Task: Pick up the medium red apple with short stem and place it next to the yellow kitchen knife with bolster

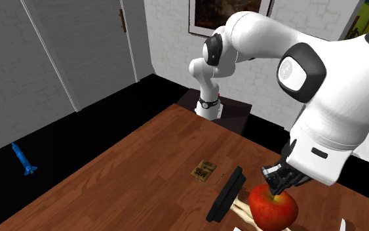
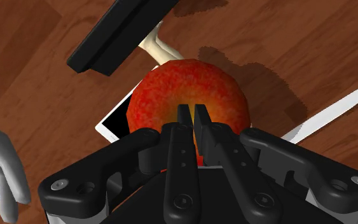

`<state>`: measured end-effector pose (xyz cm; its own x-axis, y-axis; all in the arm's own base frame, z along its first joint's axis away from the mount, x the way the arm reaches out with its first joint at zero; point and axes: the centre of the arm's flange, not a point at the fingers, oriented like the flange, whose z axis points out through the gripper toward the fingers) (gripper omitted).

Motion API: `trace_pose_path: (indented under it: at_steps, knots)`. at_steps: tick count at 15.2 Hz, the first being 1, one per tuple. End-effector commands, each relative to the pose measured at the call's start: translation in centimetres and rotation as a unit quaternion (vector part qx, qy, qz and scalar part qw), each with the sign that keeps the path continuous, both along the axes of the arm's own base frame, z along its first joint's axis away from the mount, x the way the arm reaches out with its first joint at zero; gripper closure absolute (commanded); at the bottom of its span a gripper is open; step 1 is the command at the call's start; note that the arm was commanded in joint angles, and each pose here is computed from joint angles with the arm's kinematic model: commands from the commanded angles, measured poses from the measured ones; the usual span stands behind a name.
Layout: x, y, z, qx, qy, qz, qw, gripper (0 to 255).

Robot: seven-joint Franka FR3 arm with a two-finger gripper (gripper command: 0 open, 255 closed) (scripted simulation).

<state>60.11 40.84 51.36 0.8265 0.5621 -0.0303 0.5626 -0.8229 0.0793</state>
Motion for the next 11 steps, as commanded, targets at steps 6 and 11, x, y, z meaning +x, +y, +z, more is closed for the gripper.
trace_pose_path:
  at_steps: [6,11]
  knots:
    - [0.1,0.8,-3.7,0.0,-0.001,0.0,1.0,255]
    - [0.1,0.8,-6.3,0.0,-0.001,0.0,1.0,255]
